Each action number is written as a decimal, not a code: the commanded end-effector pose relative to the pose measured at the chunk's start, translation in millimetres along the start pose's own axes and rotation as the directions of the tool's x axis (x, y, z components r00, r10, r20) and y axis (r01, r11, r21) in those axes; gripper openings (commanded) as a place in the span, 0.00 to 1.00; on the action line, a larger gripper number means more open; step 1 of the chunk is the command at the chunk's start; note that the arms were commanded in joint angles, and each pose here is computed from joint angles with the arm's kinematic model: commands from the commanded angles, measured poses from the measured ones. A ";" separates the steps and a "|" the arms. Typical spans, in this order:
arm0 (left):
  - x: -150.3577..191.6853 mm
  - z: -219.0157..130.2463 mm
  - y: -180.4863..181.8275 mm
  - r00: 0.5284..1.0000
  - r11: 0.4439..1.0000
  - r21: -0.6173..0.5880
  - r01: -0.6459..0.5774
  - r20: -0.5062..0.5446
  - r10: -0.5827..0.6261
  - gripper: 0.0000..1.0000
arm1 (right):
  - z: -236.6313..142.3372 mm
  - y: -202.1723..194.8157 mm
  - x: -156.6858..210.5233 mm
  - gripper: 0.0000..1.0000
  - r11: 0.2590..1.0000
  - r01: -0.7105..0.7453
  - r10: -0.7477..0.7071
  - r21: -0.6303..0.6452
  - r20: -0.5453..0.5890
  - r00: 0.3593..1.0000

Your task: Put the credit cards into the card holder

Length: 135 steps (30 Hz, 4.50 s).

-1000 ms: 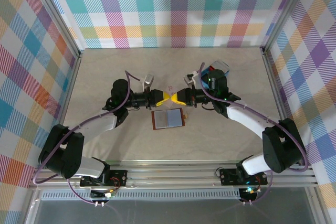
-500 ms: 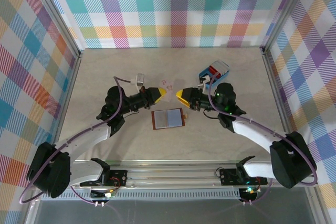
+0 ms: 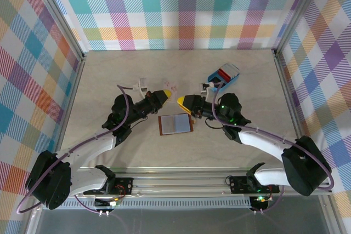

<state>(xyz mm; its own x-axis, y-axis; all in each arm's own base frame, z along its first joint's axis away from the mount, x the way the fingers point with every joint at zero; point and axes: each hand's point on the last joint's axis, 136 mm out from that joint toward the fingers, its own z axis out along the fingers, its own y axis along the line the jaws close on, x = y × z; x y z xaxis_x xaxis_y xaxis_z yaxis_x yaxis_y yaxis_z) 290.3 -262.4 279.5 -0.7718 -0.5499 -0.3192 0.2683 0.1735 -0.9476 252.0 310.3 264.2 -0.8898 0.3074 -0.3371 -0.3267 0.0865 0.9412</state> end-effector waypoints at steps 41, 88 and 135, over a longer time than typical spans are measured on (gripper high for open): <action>1.4 -1.2 -10.5 0.999 0.999 0.028 -0.031 0.045 0.029 0.27 | 14.5 22.6 -16.5 0.00 0.994 0.069 -0.062 -0.082 0.092 0.994; 45.2 -37.4 128.1 0.985 0.939 -0.342 -0.032 -0.171 -0.029 0.79 | -27.5 -157.3 71.0 0.00 0.826 0.160 -0.070 0.541 -0.184 0.980; 62.1 -26.3 207.2 0.962 0.850 -0.517 -0.101 -0.267 -0.048 0.71 | 0.9 -190.7 57.5 0.00 0.817 0.157 -0.079 0.555 -0.161 0.984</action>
<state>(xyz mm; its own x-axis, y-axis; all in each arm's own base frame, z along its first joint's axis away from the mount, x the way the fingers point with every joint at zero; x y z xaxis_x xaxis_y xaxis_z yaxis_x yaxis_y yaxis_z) 275.4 -233.0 55.4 -0.9154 -0.3331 -0.2260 -0.0402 0.6343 -0.7720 252.0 305.7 54.5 -0.9137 0.1104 -0.3910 -0.2237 0.6666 0.7110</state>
